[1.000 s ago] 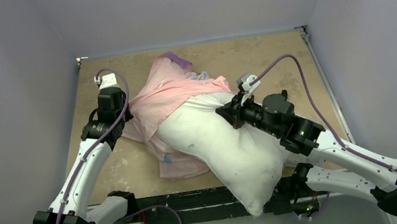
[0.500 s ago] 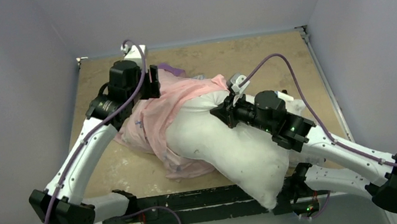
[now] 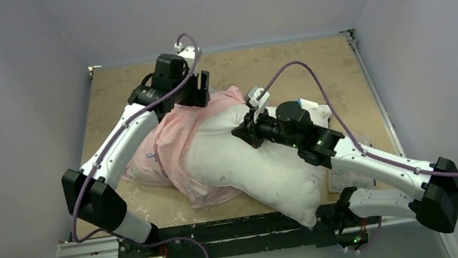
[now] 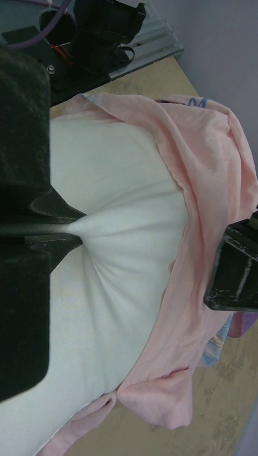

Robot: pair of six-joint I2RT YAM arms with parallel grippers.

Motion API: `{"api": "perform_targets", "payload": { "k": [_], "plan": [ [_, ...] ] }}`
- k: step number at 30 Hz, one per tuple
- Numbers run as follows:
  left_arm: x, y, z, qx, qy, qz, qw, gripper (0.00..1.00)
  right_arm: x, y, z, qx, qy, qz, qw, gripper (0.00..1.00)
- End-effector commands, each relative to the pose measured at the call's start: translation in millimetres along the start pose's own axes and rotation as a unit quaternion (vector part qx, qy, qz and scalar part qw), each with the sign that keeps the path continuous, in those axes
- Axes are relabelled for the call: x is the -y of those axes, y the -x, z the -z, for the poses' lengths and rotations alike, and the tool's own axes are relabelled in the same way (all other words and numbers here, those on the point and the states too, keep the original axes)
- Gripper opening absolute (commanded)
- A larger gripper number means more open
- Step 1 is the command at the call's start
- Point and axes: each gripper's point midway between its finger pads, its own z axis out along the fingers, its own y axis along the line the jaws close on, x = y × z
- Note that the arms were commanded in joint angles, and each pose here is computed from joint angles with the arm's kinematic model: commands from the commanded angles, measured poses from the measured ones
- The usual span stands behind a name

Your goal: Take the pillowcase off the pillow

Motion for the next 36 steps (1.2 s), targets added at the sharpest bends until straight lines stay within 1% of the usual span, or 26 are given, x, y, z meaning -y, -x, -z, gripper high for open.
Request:
{"api": "perform_targets", "payload": {
  "k": [1, 4, 5, 7, 9, 10, 11, 13, 14, 17, 20, 23, 25, 26, 28, 33, 35, 36],
  "plan": [
    [16, -11, -10, -0.002, -0.047, -0.003, 0.999, 0.68, -23, 69, 2, 0.102, 0.042, 0.01, 0.994, 0.0],
    [10, -27, -21, -0.02, -0.034, -0.001, 0.999, 0.66, -21, 65, -3, 0.096, 0.037, 0.008, 0.995, 0.0],
    [7, -33, -25, -0.028, -0.028, -0.001, 0.999, 0.64, -20, 64, -4, 0.095, 0.034, 0.007, 0.995, 0.0],
    [3, -42, -30, -0.04, -0.017, -0.003, 0.999, 0.57, -18, 64, -5, 0.096, 0.029, 0.005, 0.995, 0.0],
    [1, -47, -32, -0.047, -0.012, -0.004, 0.999, 0.46, -17, 64, -6, 0.097, 0.025, 0.003, 0.995, 0.0],
    [-2, -48, -33, -0.048, -0.006, -0.006, 0.999, 0.38, -16, 65, -7, 0.098, 0.022, 0.002, 0.995, 0.0],
    [-4, -48, -33, -0.048, 0.001, -0.008, 0.999, 0.29, -14, 66, -6, 0.1, 0.016, 0.001, 0.995, 0.0],
    [-22, -48, -31, -0.048, 0.049, -0.012, 0.998, 0.08, -7, 74, -2, 0.11, -0.006, -0.008, 0.994, 0.0],
    [-32, -48, -29, -0.045, 0.077, -0.012, 0.996, 0.0, -2, 79, 2, 0.119, -0.024, -0.017, 0.993, 0.0],
    [-72, -39, -12, -0.021, 0.169, 0.009, 0.985, 0.0, 8, 95, 21, 0.15, -0.06, -0.05, 0.986, 0.0],
    [-118, -31, 8, 0.009, 0.229, 0.061, 0.971, 0.0, 17, 122, 52, 0.208, -0.095, -0.07, 0.971, 0.0],
    [-170, -31, 29, 0.032, 0.285, 0.114, 0.951, 0.0, 16, 146, 87, 0.268, -0.095, -0.079, 0.956, 0.0],
    [-196, -35, 40, 0.036, 0.316, 0.137, 0.938, 0.0, 13, 159, 112, 0.306, -0.089, -0.083, 0.944, 0.0],
    [-207, -37, 44, 0.037, 0.327, 0.147, 0.933, 0.0, 12, 162, 119, 0.316, -0.086, -0.083, 0.941, 0.0],
    [-220, -41, 48, 0.034, 0.342, 0.156, 0.926, 0.0, 15, 163, 127, 0.324, -0.094, -0.088, 0.937, 0.0],
    [-247, -51, 58, 0.025, 0.384, 0.171, 0.907, 0.0, 31, 154, 130, 0.312, -0.138, -0.119, 0.932, 0.0],
    [-251, -54, 57, 0.022, 0.389, 0.173, 0.905, 0.0, 34, 152, 130, 0.311, -0.144, -0.127, 0.931, 0.0],
    [-250, -54, 53, 0.02, 0.382, 0.173, 0.908, 0.0, 34, 151, 131, 0.311, -0.145, -0.13, 0.93, 0.0]
  ]
}}
